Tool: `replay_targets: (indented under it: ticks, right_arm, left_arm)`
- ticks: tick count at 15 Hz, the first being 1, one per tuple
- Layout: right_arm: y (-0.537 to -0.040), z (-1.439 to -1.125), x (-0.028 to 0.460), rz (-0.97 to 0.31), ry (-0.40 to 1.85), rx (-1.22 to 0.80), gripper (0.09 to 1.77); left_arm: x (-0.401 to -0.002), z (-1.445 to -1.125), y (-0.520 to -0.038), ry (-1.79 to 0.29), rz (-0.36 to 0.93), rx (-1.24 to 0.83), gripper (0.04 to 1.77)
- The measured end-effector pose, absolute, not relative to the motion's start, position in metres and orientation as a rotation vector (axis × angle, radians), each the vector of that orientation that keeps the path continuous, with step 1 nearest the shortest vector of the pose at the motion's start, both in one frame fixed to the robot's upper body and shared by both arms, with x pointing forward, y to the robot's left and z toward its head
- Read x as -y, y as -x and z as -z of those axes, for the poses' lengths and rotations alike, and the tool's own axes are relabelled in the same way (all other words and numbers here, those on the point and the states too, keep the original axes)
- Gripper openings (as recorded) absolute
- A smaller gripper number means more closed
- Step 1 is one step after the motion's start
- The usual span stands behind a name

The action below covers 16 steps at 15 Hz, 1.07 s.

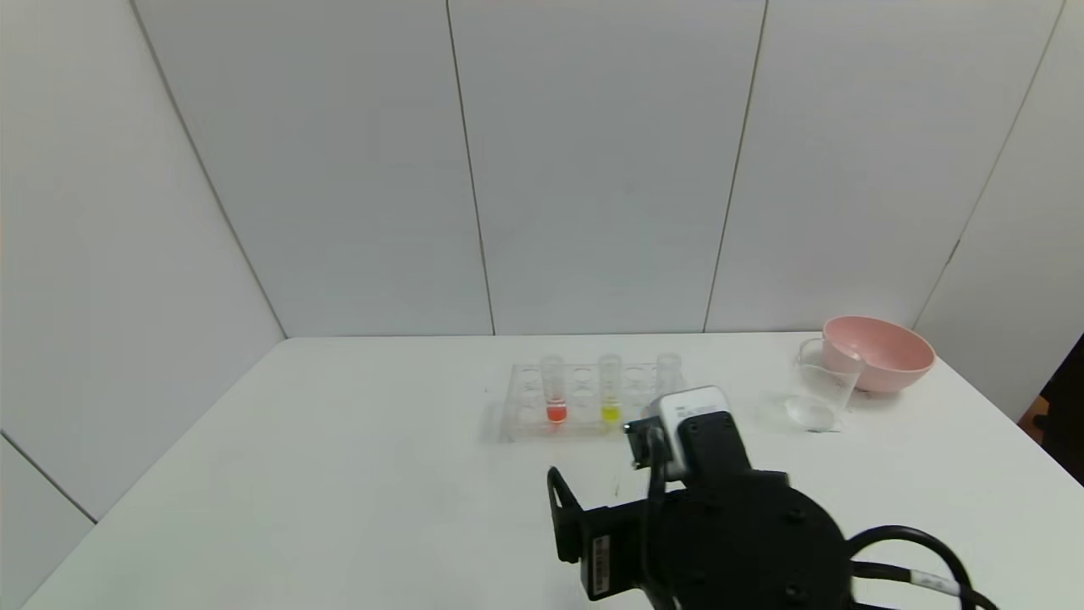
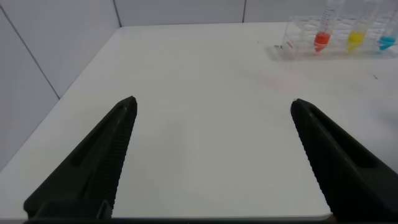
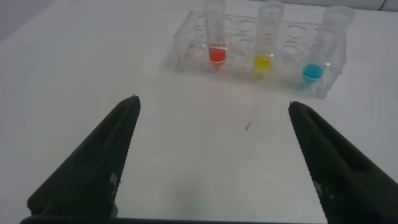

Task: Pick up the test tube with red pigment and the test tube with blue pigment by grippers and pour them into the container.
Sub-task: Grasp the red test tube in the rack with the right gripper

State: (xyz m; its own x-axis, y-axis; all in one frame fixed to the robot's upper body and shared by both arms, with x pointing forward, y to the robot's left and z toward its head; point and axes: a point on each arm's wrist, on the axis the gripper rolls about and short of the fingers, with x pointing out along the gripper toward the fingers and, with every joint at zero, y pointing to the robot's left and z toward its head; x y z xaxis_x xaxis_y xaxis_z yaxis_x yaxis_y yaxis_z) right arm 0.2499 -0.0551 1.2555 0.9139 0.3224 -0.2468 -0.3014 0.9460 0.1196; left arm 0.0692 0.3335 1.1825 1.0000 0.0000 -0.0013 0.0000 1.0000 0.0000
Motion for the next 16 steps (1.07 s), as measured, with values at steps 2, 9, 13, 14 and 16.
replay_targets:
  ticks: [2, 9, 13, 14, 16]
  right_arm:
    - [-0.258, -1.253, 0.036, -0.323, -0.084, -0.262, 1.71]
    - [-0.299, -1.229, -0.018, -0.286, -0.047, -0.283, 1.71]
    - [-0.331, -1.222, -0.028, -0.234, -0.037, -0.285, 1.71]
    - [-0.340, -1.220, -0.030, -0.222, -0.034, -0.279, 1.71]
    - [-0.358, -1.216, -0.032, -0.197, -0.033, -0.268, 1.71]
  left_arm:
    - [-0.334, -1.182, -0.069, 0.000, 0.000, -0.001, 1.76]
    - [-0.334, -1.183, -0.069, 0.000, 0.000, -0.001, 1.76]
    - [-0.334, -1.183, -0.069, 0.000, 0.000, -0.001, 1.76]
    - [-0.334, -1.183, -0.069, 0.000, 0.000, -0.001, 1.76]
    - [-0.334, -1.183, -0.069, 0.000, 0.000, -0.001, 1.76]
